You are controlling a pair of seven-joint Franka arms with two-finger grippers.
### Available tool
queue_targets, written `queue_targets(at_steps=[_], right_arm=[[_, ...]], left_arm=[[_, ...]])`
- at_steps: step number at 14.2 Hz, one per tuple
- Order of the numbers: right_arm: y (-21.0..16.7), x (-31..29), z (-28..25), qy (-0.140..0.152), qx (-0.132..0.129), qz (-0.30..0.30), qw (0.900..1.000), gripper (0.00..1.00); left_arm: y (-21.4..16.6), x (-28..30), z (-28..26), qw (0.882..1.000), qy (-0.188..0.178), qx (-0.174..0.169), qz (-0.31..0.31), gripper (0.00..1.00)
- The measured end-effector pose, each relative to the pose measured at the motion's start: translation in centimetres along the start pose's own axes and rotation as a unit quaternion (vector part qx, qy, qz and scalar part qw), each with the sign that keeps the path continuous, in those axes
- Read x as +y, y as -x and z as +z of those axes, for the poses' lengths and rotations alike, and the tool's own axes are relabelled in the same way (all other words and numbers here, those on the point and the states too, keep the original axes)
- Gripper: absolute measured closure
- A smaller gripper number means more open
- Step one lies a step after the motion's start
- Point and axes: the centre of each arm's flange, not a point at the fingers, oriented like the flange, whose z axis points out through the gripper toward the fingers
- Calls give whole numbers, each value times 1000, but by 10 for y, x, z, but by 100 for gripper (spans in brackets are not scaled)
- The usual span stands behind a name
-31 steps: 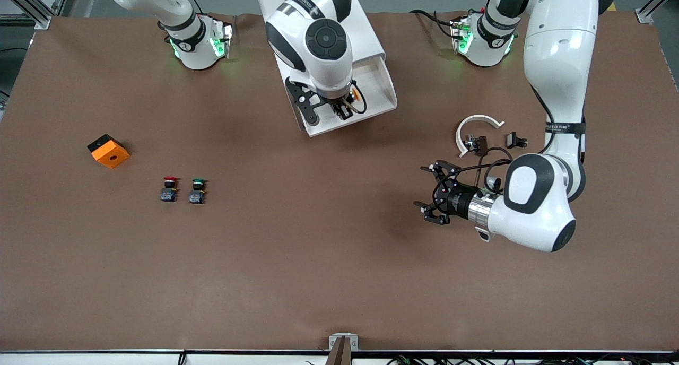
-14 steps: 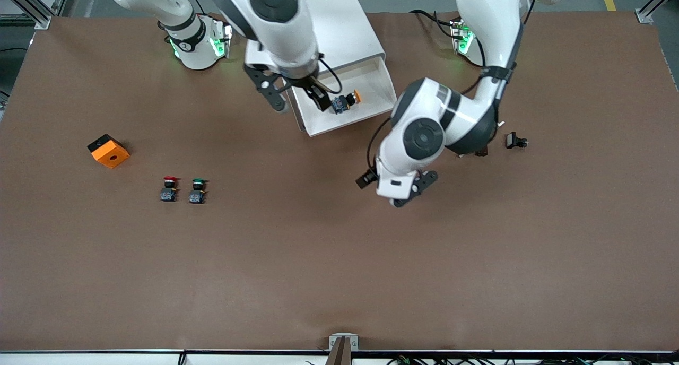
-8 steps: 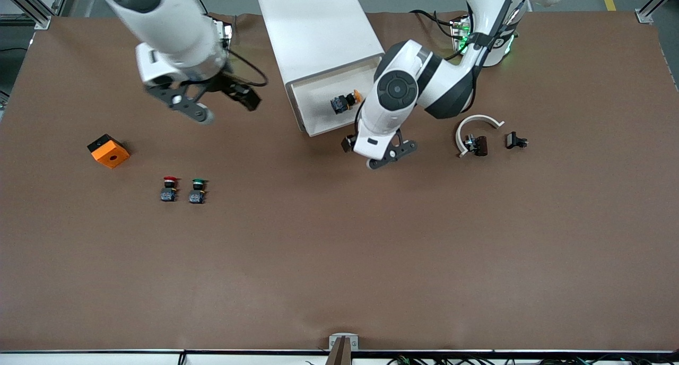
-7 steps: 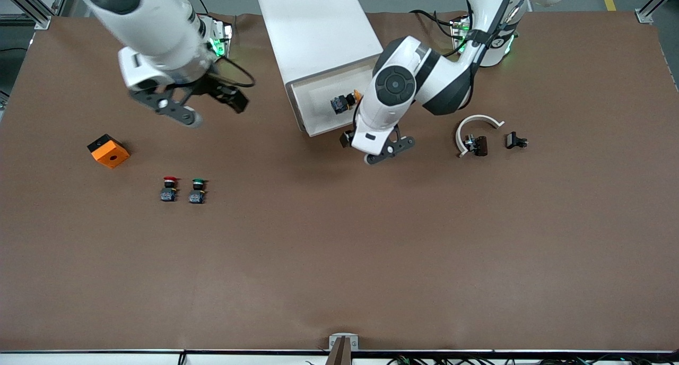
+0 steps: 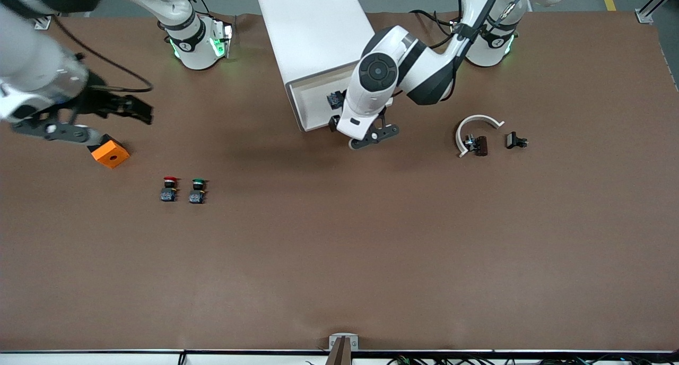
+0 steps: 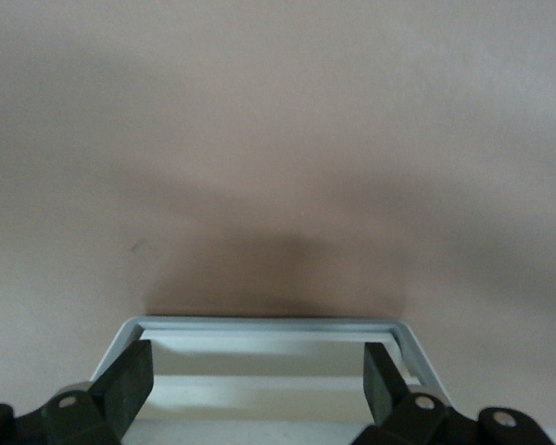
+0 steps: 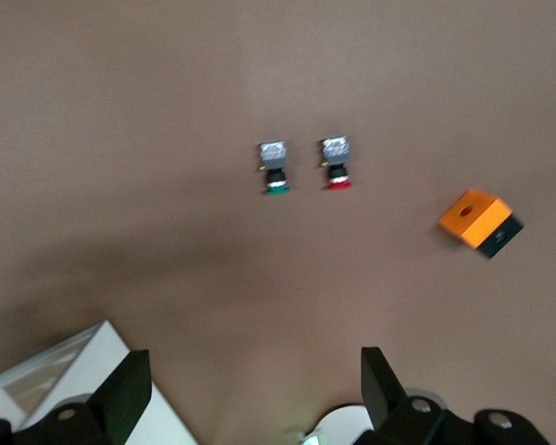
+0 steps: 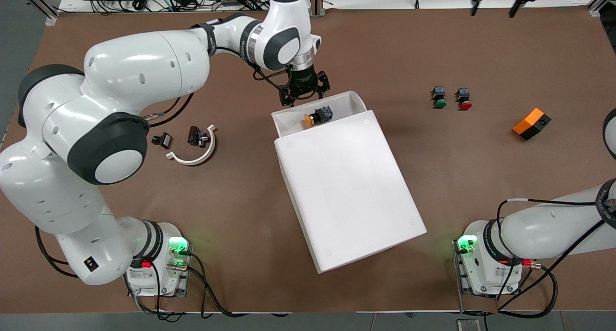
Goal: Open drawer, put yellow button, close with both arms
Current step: 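Push the drawer shut into the cabinet with the left gripper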
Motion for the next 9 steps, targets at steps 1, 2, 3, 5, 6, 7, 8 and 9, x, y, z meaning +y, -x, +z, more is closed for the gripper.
queue_targets(at_steps=[1, 2, 3, 5, 6, 7, 8, 9], right_arm=[[-6, 22, 2, -4, 2, -11, 1000, 0], [-10, 38, 4, -6, 3, -19, 1000, 0], [-12, 49, 7, -8, 5, -25, 1000, 0], [-11, 56, 8, -10, 15, -29, 999, 0], [-8, 55, 7, -10, 22, -31, 999, 0], [-4, 53, 4, -10, 26, -32, 999, 0], [-1, 53, -1, -10, 31, -33, 999, 0], [2, 53, -7, -11, 37, -33, 999, 0]], left_arm=[[9, 2, 5, 1000, -3, -4, 7, 0], [19, 5, 10, 1000, -7, -9, 14, 0], [28, 7, 15, 1000, -10, -13, 18, 0], [48, 12, 22, 999, -14, -20, 22, 0], [58, 14, 25, 999, -16, -23, 21, 0], [68, 16, 28, 999, -19, -27, 21, 0], [78, 17, 31, 999, -22, -30, 22, 0], [87, 17, 33, 999, -24, -32, 22, 0]])
